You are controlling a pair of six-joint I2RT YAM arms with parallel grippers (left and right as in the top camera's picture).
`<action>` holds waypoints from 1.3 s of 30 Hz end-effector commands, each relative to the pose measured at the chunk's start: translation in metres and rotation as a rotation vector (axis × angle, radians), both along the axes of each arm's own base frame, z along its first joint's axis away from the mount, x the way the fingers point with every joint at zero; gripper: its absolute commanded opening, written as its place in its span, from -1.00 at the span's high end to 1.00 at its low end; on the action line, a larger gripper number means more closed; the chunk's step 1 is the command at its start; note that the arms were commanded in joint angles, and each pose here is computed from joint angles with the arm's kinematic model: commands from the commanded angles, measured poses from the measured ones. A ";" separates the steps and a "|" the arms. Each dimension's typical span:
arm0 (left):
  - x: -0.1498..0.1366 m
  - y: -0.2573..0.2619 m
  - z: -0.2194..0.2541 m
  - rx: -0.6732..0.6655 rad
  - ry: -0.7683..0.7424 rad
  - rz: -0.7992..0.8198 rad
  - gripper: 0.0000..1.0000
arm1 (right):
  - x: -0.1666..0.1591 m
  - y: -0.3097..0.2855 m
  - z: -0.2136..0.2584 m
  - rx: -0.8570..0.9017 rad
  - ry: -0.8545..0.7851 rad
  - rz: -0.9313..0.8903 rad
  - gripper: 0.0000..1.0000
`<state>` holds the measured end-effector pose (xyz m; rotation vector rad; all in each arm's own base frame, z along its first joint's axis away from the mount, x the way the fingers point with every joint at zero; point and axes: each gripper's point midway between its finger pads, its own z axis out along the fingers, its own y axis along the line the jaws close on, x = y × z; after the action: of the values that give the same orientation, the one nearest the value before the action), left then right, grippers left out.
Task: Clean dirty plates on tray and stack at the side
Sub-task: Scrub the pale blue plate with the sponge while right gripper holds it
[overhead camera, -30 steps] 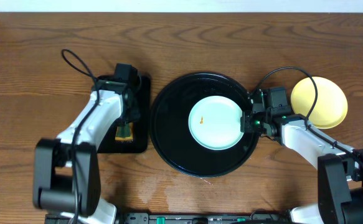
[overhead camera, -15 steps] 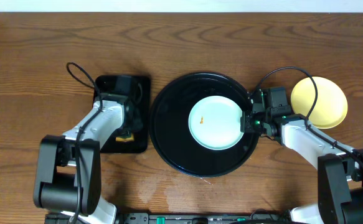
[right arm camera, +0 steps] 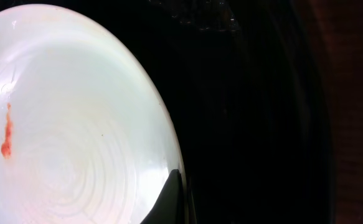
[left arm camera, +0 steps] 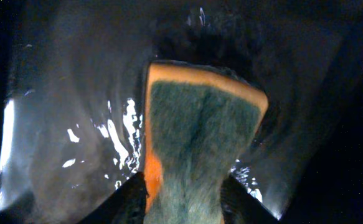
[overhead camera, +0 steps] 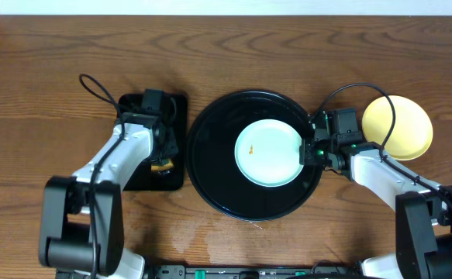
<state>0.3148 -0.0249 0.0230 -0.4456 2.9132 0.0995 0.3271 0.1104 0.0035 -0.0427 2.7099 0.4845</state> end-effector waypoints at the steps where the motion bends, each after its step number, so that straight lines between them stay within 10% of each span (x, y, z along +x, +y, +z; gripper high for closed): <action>1: 0.000 0.000 0.015 -0.009 -0.012 0.007 0.16 | -0.001 -0.009 -0.008 -0.039 0.016 -0.004 0.98; 14: -0.036 -0.011 -0.027 -0.089 0.062 0.000 0.20 | -0.002 -0.009 -0.008 -0.039 0.020 -0.004 0.98; 19: -0.033 -0.010 -0.035 -0.089 0.024 -0.001 0.79 | -0.002 -0.009 -0.008 -0.038 0.020 -0.003 0.97; 24: -0.029 -0.008 -0.021 -0.075 0.020 0.003 0.85 | -0.002 -0.009 -0.008 -0.038 0.020 -0.003 0.98; 31: -0.006 -0.004 0.026 -0.044 -0.070 0.000 0.08 | -0.002 -0.009 -0.008 -0.038 0.019 -0.003 0.98; 39: -0.006 0.001 0.018 -0.014 -0.059 0.005 0.08 | -0.002 -0.009 -0.008 -0.038 0.019 -0.003 0.98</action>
<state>0.3090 -0.0279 0.0475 -0.4503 2.8431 0.0235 0.3270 0.1104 0.0036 -0.0430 2.7110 0.4842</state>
